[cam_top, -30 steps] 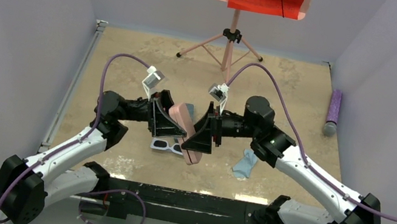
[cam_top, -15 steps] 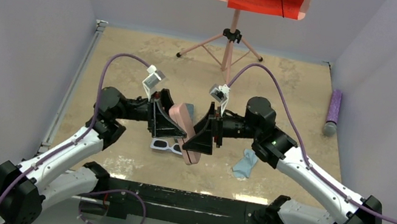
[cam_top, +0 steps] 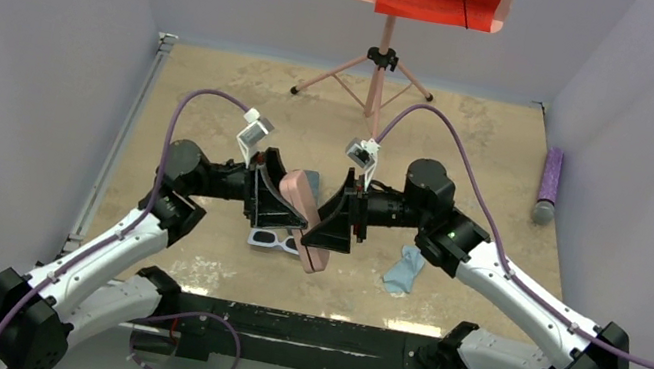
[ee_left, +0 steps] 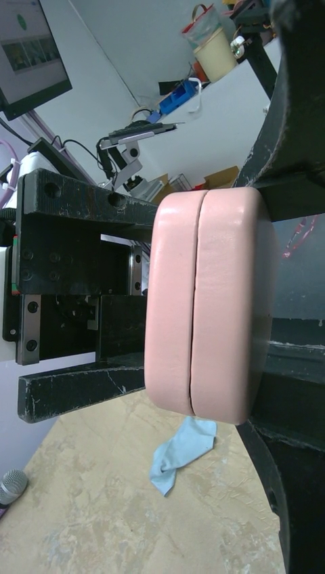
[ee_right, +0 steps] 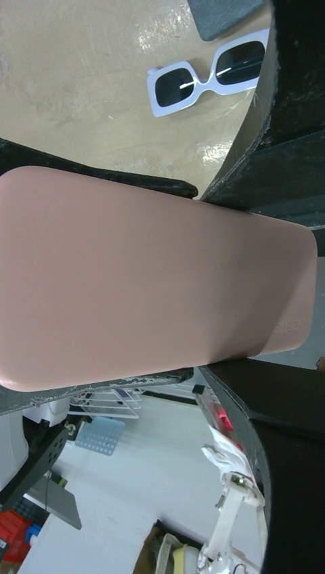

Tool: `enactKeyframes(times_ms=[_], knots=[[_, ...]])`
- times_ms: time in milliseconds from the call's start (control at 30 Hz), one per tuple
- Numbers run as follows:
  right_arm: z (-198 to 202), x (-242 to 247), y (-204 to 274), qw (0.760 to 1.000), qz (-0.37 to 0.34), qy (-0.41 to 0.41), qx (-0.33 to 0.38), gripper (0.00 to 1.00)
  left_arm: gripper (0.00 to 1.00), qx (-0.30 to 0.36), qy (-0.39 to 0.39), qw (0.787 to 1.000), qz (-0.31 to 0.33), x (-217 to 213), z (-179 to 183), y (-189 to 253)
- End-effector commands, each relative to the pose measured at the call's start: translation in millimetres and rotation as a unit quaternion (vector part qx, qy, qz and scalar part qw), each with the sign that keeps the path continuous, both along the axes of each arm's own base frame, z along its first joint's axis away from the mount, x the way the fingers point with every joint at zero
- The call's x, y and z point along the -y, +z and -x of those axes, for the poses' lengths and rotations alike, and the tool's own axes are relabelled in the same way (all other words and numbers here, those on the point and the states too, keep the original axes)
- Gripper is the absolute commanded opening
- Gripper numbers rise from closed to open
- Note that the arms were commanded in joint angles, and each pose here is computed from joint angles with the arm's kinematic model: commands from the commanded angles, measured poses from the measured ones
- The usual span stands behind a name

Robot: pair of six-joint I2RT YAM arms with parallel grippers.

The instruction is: Organize the sunglasses

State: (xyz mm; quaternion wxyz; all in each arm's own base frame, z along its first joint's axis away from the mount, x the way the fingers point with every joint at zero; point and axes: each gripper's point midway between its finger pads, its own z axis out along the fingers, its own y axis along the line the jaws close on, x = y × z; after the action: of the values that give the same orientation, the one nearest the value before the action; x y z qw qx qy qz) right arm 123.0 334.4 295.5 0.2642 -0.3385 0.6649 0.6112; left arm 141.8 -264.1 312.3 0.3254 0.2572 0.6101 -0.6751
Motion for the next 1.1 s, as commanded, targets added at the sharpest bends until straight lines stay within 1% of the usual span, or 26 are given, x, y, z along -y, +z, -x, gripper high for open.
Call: enactKeyframes(times_ms=[0, 100, 167, 233, 267, 300, 333, 367, 400, 500, 600, 667, 833, 1000, 1067], knots=[[3, 2, 23, 0.999, -0.026, 0.002, 0.029, 0.7, 0.0, 0.04, 0.007, 0.999, 0.007, 0, -1, 17], [5, 3, 24, 0.999, -0.027, 0.008, 0.028, 0.71, 0.0, 0.036, 0.01, 0.999, -0.003, 0, -4, 11], [6, 3, 25, 0.999, -0.03, 0.013, 0.028, 0.63, 0.0, 0.033, 0.01, 0.999, -0.009, 1, -5, 7], [8, 3, 26, 0.999, -0.034, 0.017, 0.027, 0.52, 0.0, 0.033, 0.005, 0.999, -0.012, 1, -4, 6], [9, 4, 27, 0.999, -0.036, 0.017, 0.026, 0.46, 0.02, 0.035, 0.0, 0.999, -0.013, 1, -2, 6], [9, 4, 29, 0.999, -0.039, 0.014, 0.023, 0.42, 0.24, 0.037, -0.005, 0.999, -0.013, 1, 0, 6], [8, 5, 31, 0.999, -0.042, 0.006, 0.021, 0.39, 0.62, 0.039, -0.008, 0.999, -0.012, 0, 2, 5], [7, 5, 32, 0.999, -0.044, -0.002, 0.018, 0.37, 0.95, 0.043, -0.007, 0.999, -0.01, -1, 5, 6], [6, 6, 34, 0.999, -0.047, -0.01, 0.016, 0.35, 0.99, 0.046, -0.004, 0.999, -0.008, -3, 6, 6], [4, 9, 39, 0.998, -0.058, -0.029, 0.012, 0.3, 1.0, 0.047, 0.017, 0.999, -0.002, -6, 6, 2], [8, 7, 45, 0.997, -0.074, -0.015, 0.002, 0.26, 1.0, 0.046, 0.016, 0.999, 0.014, -7, 10, 6], [11, 5, 47, 0.997, -0.079, 0.002, -0.005, 0.25, 1.0, 0.045, 0.015, 0.998, 0.031, -7, 10, 13], [2, 1, 43, 0.997, -0.074, -0.015, -0.002, 0.22, 1.0, 0.044, -0.002, 0.997, 0.058, -6, 14, 25], [2, 1, 44, 0.997, -0.078, -0.014, 0.002, 0.2, 1.0, 0.036, 0.012, 0.998, 0.057, -4, 6, 24], [4, 1, 45, 0.997, -0.082, -0.012, 0.005, 0.2, 0.95, 0.034, 0.01, 0.998, 0.055, -3, 5, 23]])
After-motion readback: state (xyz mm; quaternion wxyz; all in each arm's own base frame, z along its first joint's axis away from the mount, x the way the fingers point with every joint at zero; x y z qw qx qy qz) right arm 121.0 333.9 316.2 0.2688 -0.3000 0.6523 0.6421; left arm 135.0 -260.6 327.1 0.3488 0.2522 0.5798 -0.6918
